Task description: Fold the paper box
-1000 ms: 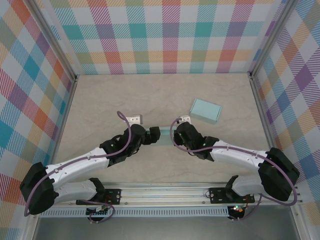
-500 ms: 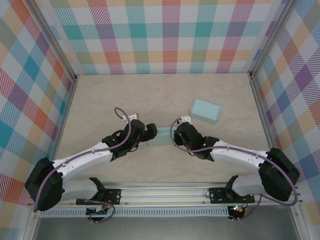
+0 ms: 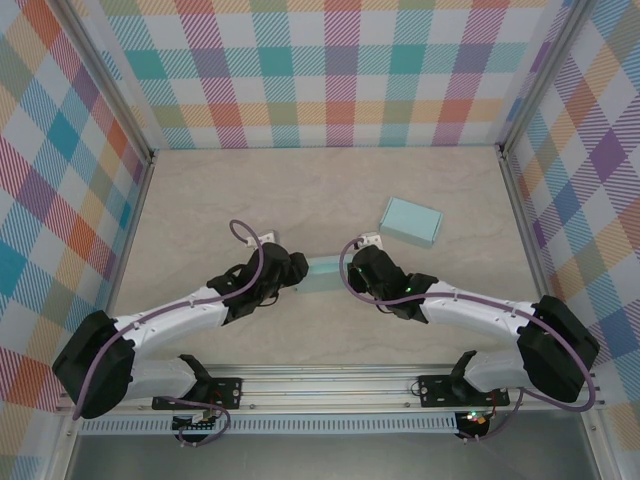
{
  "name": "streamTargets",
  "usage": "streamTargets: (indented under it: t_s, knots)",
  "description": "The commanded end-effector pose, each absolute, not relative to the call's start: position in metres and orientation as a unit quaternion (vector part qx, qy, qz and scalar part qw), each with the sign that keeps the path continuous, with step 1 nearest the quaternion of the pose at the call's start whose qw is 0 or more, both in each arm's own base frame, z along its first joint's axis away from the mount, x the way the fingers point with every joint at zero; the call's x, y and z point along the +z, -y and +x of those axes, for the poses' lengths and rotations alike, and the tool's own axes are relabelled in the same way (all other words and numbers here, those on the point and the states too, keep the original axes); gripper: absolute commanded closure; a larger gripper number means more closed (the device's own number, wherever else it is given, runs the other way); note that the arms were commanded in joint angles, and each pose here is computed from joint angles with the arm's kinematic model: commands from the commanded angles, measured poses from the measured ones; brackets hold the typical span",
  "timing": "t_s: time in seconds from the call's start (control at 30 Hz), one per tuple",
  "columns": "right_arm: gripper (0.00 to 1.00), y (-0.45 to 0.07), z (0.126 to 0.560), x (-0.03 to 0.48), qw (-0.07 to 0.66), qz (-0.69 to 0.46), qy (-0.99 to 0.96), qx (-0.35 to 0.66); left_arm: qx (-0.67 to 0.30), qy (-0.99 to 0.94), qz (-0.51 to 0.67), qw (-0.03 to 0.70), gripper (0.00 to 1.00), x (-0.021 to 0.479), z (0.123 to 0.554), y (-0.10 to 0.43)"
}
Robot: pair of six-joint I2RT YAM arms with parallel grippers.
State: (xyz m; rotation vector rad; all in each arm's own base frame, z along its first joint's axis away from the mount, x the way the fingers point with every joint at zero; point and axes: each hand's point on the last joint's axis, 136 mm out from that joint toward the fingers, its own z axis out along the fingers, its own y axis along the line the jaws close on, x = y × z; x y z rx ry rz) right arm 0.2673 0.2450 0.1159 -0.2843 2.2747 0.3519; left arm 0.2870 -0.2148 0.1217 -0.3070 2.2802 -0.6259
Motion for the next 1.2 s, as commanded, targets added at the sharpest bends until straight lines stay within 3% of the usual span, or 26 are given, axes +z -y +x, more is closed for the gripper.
streamTargets:
  t_s: [0.0, 0.33, 0.5, 0.63, 1.17]
  knots:
    - [0.77, -0.228, 0.249, 0.091, 0.351, -0.124, -0.922, 0.106, -0.234, -0.898, -0.126, 0.35, 0.52, 0.092, 0.277, 0.205]
    - [0.49, -0.23, 0.243, 0.144, 0.394, -0.097, -0.897, 0.178, -0.236, -0.899, -0.126, 0.346, 0.56, 0.083, 0.275, 0.207]
    - [0.28, -0.218, 0.238, 0.182, 0.42, -0.069, -0.882, 0.204, -0.237, -0.901, -0.12, 0.342, 0.58, 0.077, 0.276, 0.212]
    - [0.0, -0.209, 0.237, 0.197, 0.424, -0.042, -0.88, 0.211, -0.236, -0.902, -0.118, 0.341, 0.58, 0.075, 0.276, 0.213]
    - [0.01, -0.253, 0.27, 0.178, 0.327, -0.061, -0.932, 0.145, -0.222, -0.906, -0.114, 0.341, 0.59, 0.073, 0.274, 0.209]
